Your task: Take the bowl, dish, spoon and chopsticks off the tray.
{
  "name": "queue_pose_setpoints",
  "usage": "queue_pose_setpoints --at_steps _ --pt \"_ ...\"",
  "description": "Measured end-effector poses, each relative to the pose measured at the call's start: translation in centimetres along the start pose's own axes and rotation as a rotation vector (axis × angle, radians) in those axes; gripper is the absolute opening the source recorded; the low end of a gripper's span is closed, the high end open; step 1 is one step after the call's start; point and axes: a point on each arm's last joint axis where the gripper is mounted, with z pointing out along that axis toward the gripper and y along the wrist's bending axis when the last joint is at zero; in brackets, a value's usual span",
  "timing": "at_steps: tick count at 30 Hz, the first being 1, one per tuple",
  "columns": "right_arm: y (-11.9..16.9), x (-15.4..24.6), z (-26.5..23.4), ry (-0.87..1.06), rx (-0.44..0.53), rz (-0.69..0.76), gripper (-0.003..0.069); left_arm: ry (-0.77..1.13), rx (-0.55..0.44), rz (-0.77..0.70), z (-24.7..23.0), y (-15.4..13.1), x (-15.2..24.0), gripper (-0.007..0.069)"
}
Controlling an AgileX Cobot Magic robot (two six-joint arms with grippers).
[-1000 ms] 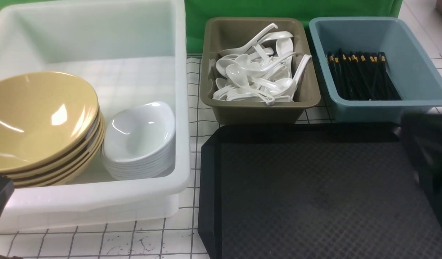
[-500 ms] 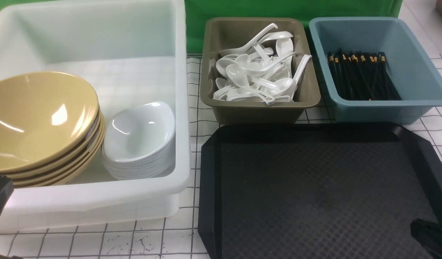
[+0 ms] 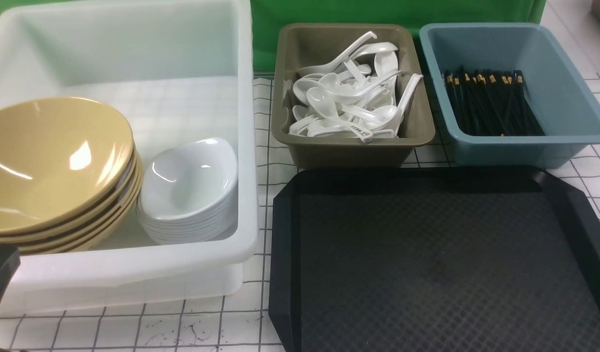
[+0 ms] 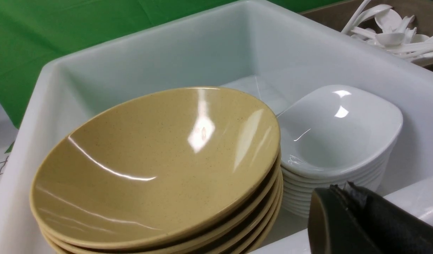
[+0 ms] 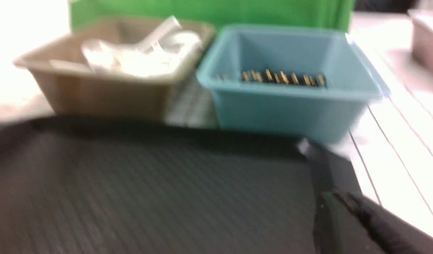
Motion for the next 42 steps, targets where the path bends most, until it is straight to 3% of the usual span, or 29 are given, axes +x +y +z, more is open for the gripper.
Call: queue_pose_setpoints --at_steps 7,28,35,42 --pt "-0.3 0.7 0.0 0.072 0.054 0.024 0.0043 -0.003 0.001 0.0 0.0 0.0 0.0 -0.0013" --pt "-0.3 0.7 0.0 0.072 0.055 0.023 0.0055 -0.014 -0.003 -0.002 -0.2 -0.2 1.0 -0.0013" --pt "-0.3 0.7 0.0 0.072 0.053 0.027 0.0057 -0.058 -0.117 -0.179 -1.7 0.2 2.2 -0.0013" --pt "-0.3 0.7 0.0 0.072 0.053 0.027 0.0062 0.033 -0.195 -0.335 -0.9 -0.5 4.5 -0.0013"
